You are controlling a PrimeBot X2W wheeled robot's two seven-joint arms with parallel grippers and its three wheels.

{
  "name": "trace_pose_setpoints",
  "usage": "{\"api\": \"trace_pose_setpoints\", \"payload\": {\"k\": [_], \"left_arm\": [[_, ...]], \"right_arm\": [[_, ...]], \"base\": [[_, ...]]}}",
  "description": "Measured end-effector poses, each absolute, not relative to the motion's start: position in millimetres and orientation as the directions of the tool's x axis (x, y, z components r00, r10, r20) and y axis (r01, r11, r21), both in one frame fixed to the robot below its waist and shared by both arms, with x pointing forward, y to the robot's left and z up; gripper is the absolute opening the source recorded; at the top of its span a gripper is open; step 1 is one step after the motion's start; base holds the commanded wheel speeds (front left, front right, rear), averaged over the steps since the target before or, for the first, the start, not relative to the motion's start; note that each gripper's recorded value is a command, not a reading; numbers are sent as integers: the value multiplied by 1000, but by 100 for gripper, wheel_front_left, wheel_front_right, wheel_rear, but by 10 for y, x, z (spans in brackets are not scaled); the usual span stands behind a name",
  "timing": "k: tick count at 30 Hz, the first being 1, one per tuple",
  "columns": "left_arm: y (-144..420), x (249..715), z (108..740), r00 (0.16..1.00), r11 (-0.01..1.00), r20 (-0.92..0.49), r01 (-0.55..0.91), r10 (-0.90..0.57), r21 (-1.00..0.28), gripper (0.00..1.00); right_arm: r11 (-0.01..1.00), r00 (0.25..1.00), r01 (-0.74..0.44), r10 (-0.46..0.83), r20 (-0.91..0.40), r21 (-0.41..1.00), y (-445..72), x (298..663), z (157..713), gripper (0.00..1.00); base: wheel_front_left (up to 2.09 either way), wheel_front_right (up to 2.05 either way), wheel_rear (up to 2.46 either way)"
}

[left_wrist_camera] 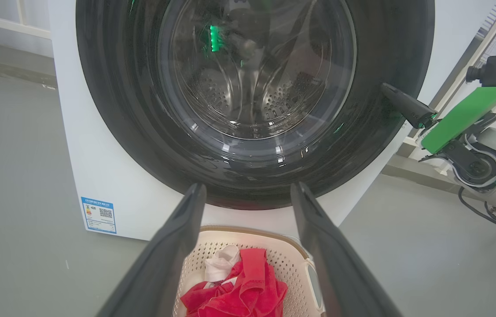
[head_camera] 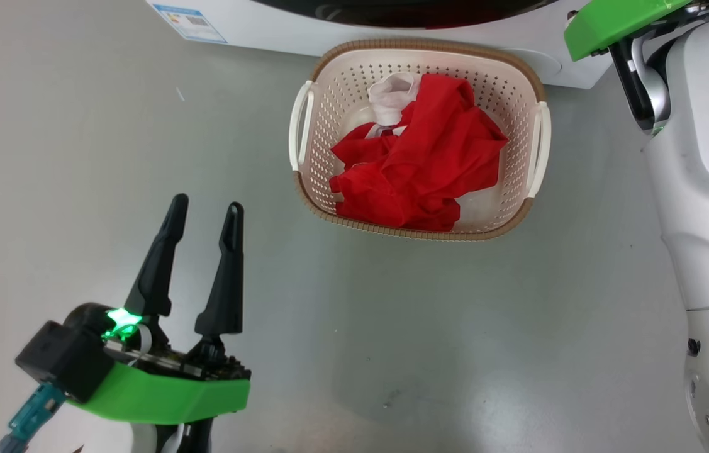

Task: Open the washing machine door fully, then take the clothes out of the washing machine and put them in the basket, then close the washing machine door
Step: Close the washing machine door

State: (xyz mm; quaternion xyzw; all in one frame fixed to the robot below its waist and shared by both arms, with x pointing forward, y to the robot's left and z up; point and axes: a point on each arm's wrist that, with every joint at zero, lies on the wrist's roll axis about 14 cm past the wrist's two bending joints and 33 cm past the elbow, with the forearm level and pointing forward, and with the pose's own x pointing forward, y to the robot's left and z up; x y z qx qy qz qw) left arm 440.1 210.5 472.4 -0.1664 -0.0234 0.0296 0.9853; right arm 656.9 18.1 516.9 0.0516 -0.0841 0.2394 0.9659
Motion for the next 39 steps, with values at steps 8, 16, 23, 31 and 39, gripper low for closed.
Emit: {"api": "trace_pose_setpoints", "payload": {"k": [8,16,23,31,39], "left_arm": [[2093,4386,4752,997,940,41,-47,65,-337,100],[2145,4383,4900,993,938,82,-49,82,-343,100],[2150,4348,5070,988,936,128,-37,87,-351,100],[2089,4207,5149,987,932,139,-23,78,-361,100],[1971,4048,5284,985,945,166,15,42,-327,100]], "right_arm": [[883,869,-468,452,203,38,128,6495,5283,14],[883,873,-461,434,221,88,1,6263,5345,100],[882,876,-457,425,228,114,-130,5922,5381,100],[908,905,-396,361,227,135,-470,5531,5443,100],[936,935,-330,305,182,125,-792,5008,5368,100]], "base": [[0,0,0],[0,0,0],[0,0,0],[0,0,0],[0,0,0]]}}
